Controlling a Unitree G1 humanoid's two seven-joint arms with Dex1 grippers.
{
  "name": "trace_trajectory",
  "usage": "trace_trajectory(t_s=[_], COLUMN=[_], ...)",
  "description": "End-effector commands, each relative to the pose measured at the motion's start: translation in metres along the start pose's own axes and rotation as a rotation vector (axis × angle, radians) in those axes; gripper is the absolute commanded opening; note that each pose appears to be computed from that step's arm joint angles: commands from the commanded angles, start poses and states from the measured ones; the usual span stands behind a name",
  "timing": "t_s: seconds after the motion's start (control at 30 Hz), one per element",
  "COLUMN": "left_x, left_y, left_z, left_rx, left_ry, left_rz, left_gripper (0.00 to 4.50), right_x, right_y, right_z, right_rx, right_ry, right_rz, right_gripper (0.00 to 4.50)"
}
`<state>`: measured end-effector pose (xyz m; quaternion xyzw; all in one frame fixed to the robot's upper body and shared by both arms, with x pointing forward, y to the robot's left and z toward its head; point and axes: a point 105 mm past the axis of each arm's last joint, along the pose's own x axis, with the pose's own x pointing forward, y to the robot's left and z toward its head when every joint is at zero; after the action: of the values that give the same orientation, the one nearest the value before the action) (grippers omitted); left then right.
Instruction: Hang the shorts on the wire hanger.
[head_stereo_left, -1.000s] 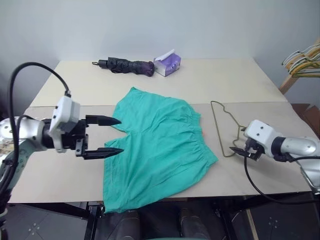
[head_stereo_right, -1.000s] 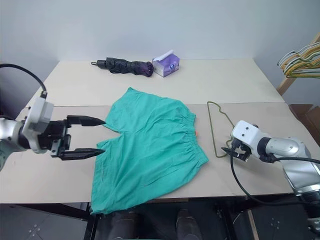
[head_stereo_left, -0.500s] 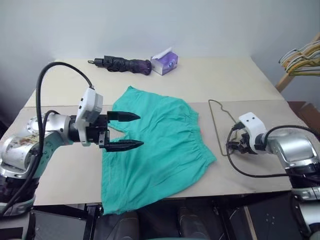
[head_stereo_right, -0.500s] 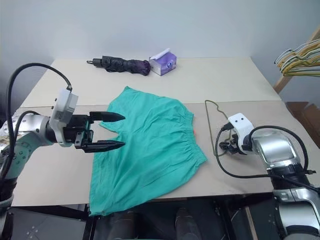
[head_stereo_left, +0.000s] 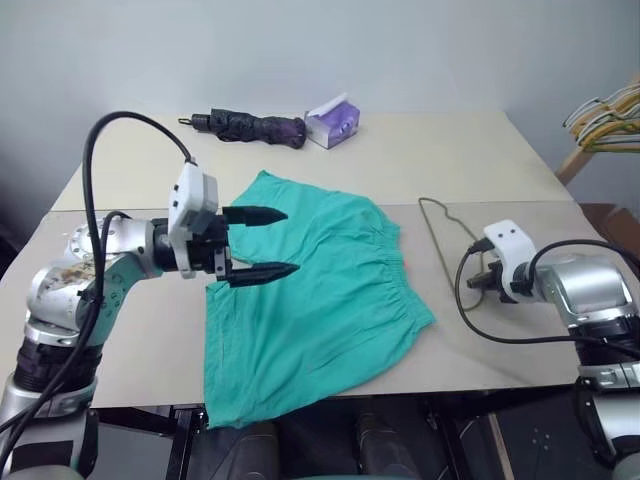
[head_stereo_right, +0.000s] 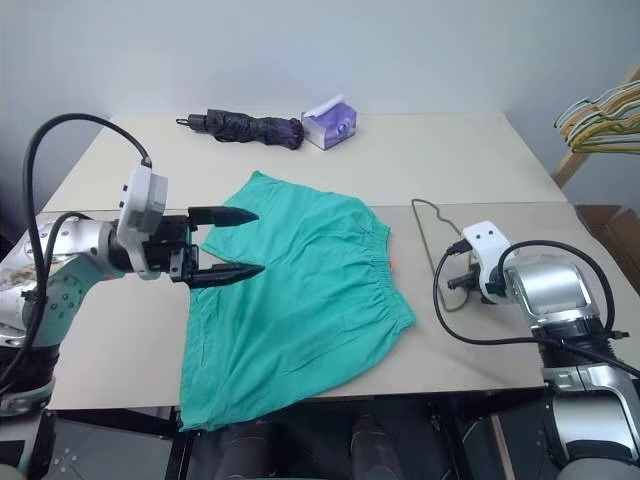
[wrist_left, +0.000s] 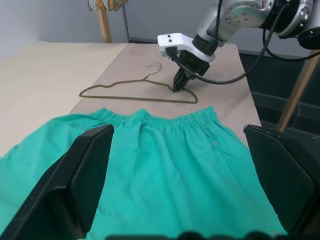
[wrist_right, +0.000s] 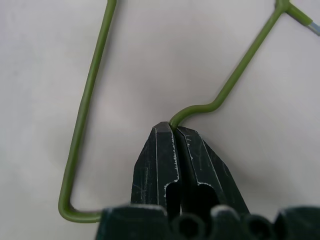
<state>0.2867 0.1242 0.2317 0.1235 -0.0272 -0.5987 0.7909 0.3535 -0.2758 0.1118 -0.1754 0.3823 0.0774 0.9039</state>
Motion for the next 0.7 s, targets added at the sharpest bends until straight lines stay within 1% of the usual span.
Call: trace_trajectory(t_s=[0.03, 0.07, 0.1, 0.13, 0.2, 0.27, 0.3, 0.37, 0.47, 0.53, 0.6, 0.7], left_x=[0.003, 0.004, 0.005, 0.005, 0.004, 0.002, 0.001, -0.001, 0.001, 0.003, 0.005, 0.012], left_y=[0.015, 0.022, 0.027, 0.034, 0.041, 0.047, 0.051, 0.059, 0.064, 0.066, 0.063, 0.060], left_z=[0.013, 0.015, 0.016, 0.018, 0.020, 0.023, 0.024, 0.025, 0.024, 0.020, 0.013, -0.004], left_rx=[0.052, 0.054, 0.055, 0.049, 0.042, 0.046, 0.044, 0.035, 0.026, 0.020, 0.018, 0.004], left_ry=[-0.033, -0.035, -0.035, -0.032, -0.023, -0.018, -0.007, 0.002, 0.034, 0.073, 0.108, 0.189], left_rz=[0.071, 0.100, 0.117, 0.136, 0.149, 0.147, 0.147, 0.149, 0.133, 0.118, 0.065, 0.014], left_gripper=[4.50, 4.50, 4.50, 4.50, 4.50, 4.50, 4.50, 4.50, 4.50, 4.50, 4.50, 4.50], right_x=[-0.026, -0.038, -0.047, -0.057, -0.065, -0.069, -0.074, -0.080, -0.081, -0.084, -0.087, -0.090], right_y=[-0.029, -0.035, -0.034, -0.029, -0.016, -0.007, 0.004, 0.018, 0.034, 0.043, 0.050, 0.060], right_z=[0.048, 0.069, 0.081, 0.093, 0.101, 0.103, 0.108, 0.112, 0.114, 0.118, 0.123, 0.130], right_rx=[-0.219, -0.393, -0.517, -0.723, -0.991, -1.172, -1.275, -1.468, -1.602, -1.650, -1.681, -1.729], right_ry=[-0.217, -0.342, -0.425, -0.519, -0.620, -0.691, -0.767, -0.857, -0.970, -1.051, -1.114, -1.179], right_rz=[-0.199, -0.291, -0.341, -0.388, -0.403, -0.401, -0.398, -0.409, -0.371, -0.357, -0.357, -0.350], right_gripper=[0.04, 0.04, 0.04, 0.04, 0.04, 0.04, 0.04, 0.04, 0.04, 0.04, 0.04, 0.04])
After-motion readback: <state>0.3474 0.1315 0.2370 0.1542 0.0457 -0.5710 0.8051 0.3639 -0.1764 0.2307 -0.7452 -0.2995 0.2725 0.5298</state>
